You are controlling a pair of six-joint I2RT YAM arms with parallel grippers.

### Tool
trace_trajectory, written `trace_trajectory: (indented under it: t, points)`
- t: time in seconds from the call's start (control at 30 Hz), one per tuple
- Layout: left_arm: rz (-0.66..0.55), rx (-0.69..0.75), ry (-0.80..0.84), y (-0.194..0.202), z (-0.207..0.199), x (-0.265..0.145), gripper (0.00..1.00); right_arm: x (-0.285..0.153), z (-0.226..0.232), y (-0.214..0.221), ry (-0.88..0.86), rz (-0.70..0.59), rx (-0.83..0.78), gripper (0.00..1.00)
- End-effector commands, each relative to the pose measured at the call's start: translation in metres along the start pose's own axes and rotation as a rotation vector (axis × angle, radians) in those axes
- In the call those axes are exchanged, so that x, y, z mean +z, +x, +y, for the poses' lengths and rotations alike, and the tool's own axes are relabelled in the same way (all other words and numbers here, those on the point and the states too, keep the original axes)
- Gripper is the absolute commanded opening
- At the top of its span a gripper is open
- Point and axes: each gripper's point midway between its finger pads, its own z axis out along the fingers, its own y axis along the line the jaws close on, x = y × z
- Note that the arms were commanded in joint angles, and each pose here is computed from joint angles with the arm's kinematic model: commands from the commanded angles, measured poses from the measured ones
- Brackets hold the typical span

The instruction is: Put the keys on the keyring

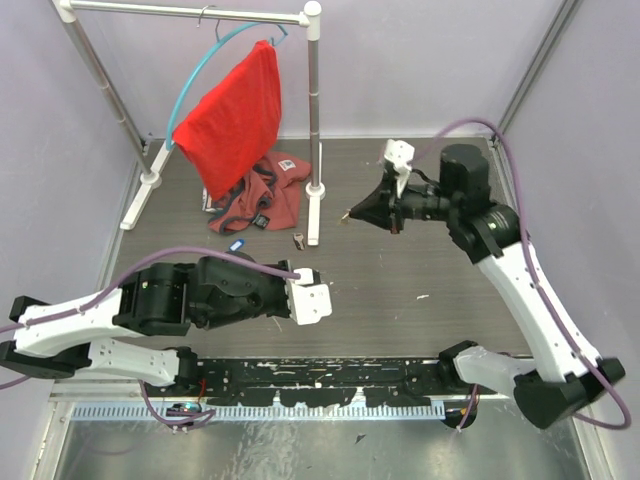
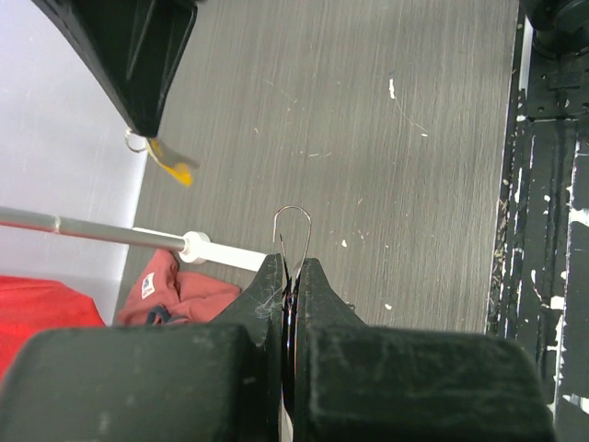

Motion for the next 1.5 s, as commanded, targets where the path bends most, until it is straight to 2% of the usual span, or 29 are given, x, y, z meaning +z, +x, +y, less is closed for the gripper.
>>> trace_trajectory:
  t: [0.0,0.03,0.13,0.2,0.37,0.5,0.8,0.9,1.03,1.2,1.37,1.43,1.47]
  points:
    - [0.010,-0.031,-0.044,0.007,0.007,-0.006,0.00,0.017,-0.012,0.017,0.043,0.043,0.313,0.01]
    - [0.013,-0.033,-0.041,0.008,0.006,-0.006,0.00,0.019,-0.012,0.022,0.041,0.057,0.361,0.01]
    - [0.020,-0.034,-0.042,0.009,0.006,-0.006,0.00,0.023,-0.035,0.040,0.193,0.127,0.554,0.01]
    - [0.021,-0.033,-0.049,0.009,0.007,-0.005,0.00,0.022,-0.038,0.055,0.227,0.203,0.614,0.01]
    - [0.041,-0.027,-0.097,0.014,0.013,-0.002,0.00,0.028,-0.022,0.051,0.112,0.197,0.641,0.01]
    - [0.053,-0.004,-0.174,0.016,0.026,-0.002,0.00,0.017,-0.033,0.052,0.257,0.212,0.703,0.01]
    - [0.001,0.126,-0.312,-0.003,0.058,-0.005,0.00,0.015,0.006,-0.008,0.078,0.140,0.978,0.01]
    - [-0.027,0.152,-0.339,-0.013,0.066,-0.003,0.00,0.009,0.011,-0.035,0.079,0.094,1.017,0.01]
    - [-0.053,0.180,-0.352,-0.023,0.071,-0.001,0.00,0.000,0.022,-0.070,0.055,0.038,1.018,0.01]
    - [-0.049,0.218,-0.376,-0.027,0.078,0.001,0.00,0.002,0.040,-0.082,0.036,0.068,0.998,0.01]
    - [-0.061,0.218,-0.393,-0.032,0.084,-0.005,0.00,-0.004,0.031,-0.087,0.161,0.042,0.757,0.01]
    - [-0.073,0.197,-0.390,-0.034,0.085,-0.009,0.00,-0.015,0.014,-0.093,0.261,-0.053,0.598,0.01]
    - [-0.078,0.188,-0.387,-0.035,0.085,-0.011,0.00,-0.021,0.001,-0.103,0.318,-0.139,0.510,0.01]
